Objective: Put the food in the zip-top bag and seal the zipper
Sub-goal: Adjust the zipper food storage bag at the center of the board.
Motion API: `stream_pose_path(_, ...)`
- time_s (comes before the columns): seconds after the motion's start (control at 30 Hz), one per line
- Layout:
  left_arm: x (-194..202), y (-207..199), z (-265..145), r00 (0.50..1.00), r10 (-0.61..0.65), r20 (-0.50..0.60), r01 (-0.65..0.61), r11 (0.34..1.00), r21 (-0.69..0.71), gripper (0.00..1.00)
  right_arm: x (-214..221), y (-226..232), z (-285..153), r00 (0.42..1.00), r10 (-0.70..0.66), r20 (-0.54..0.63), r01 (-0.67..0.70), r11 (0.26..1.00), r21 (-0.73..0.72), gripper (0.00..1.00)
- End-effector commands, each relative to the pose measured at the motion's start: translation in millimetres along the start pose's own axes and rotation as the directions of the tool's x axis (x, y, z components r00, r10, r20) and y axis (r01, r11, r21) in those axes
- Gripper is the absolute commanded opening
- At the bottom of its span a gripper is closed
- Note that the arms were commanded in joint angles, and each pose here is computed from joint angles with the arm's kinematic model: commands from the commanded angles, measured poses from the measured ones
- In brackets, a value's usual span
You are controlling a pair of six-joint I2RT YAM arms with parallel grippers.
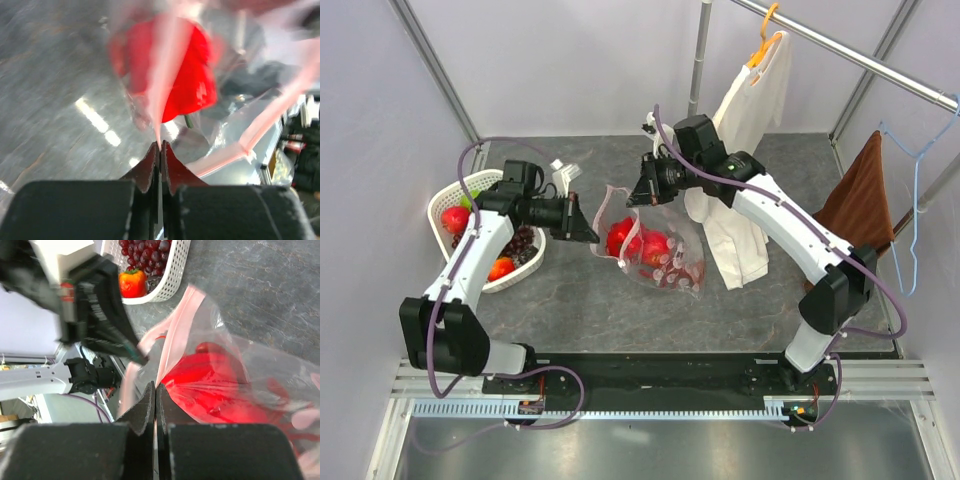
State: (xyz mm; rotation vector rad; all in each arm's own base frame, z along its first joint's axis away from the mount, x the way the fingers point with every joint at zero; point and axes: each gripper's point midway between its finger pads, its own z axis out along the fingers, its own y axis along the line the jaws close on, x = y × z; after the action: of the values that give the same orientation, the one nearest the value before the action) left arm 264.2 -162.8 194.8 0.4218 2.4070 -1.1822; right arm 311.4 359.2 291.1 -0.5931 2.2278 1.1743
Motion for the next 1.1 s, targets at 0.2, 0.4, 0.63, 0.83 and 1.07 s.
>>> stream_pose_path(0.2,-39,-152,-50,0.97,0.214,0.112,-0.238,0.925,0.297,0.02,-18,38,-63,0.985,-0.139,0.1,0.14,0.99,-0.006,0.0)
stream_pose_path(0.4,-42,-165,-63,0.935,0.309,0.174,-0.347,0.898,0.27,0.02,-23,54,-89,0.97,-0.194,0.145,0.196,0.981,0.004,0.0)
stream_pose_path(0.63,-35,-105,-37,0.969,0.237,0.064,-0.243,0.964,0.107,0.02,-5,25,-66,0.988,-0.135,0.08,0.131,0.99,0.053,0.0)
stream_pose_path(0.83,-58,-79,-57,0.957,0.258,0.131,-0.254,0.966,-0.043,0.29,-16,23,-63,0.985,-0.14,0.103,0.134,0.989,0.067,0.0)
stream_pose_path(1.07,-65,-39,-121,0.948,0.267,0.174,-0.239,0.957,-0.163,0.92,-15,17,-59,0.986,-0.132,0.101,0.123,0.989,0.086,0.0)
